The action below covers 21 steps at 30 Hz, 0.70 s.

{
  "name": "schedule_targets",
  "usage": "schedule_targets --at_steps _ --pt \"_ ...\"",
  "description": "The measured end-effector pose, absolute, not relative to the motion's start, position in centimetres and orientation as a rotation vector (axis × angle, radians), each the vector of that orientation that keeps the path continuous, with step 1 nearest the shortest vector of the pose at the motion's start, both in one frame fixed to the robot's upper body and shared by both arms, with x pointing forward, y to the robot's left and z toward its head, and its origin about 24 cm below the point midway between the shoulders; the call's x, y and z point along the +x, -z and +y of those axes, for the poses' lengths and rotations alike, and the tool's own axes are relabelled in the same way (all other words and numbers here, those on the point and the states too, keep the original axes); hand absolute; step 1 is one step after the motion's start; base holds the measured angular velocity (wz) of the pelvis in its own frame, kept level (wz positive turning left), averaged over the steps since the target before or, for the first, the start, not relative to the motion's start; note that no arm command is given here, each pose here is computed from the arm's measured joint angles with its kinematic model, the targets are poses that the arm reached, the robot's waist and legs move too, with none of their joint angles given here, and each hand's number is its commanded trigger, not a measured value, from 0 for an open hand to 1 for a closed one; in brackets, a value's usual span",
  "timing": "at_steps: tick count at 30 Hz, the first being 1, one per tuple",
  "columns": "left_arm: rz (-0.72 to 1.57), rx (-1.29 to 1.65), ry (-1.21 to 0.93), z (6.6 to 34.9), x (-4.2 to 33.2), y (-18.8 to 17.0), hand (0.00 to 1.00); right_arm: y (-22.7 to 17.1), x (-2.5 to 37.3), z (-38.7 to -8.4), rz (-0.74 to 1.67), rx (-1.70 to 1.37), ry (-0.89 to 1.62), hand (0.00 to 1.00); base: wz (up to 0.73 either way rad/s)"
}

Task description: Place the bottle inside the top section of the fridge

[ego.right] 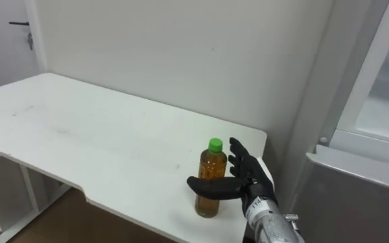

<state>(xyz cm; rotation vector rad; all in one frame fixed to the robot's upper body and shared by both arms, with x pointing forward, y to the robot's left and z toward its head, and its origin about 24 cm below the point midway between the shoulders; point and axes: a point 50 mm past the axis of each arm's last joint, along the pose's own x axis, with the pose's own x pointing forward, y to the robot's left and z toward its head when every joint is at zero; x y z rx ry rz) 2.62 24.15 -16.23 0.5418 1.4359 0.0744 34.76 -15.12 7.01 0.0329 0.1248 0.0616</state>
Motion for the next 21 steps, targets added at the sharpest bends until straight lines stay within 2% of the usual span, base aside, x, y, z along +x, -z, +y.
schedule_targets --at_steps 7,15,21 --pt "1.445 0.537 -0.075 24.1 2.4 16.3 0.0 -7.4 35.3 -15.8 0.126 0.02 -0.045 0.0 0.12" --pt "1.448 0.522 -0.061 24.1 2.5 16.3 0.0 -5.6 35.3 -17.3 0.21 -0.001 0.008 0.0 0.05" --pt "1.467 0.496 -0.06 24.2 2.1 16.3 0.0 -5.6 35.2 -17.4 0.213 -0.002 0.009 0.0 0.0"
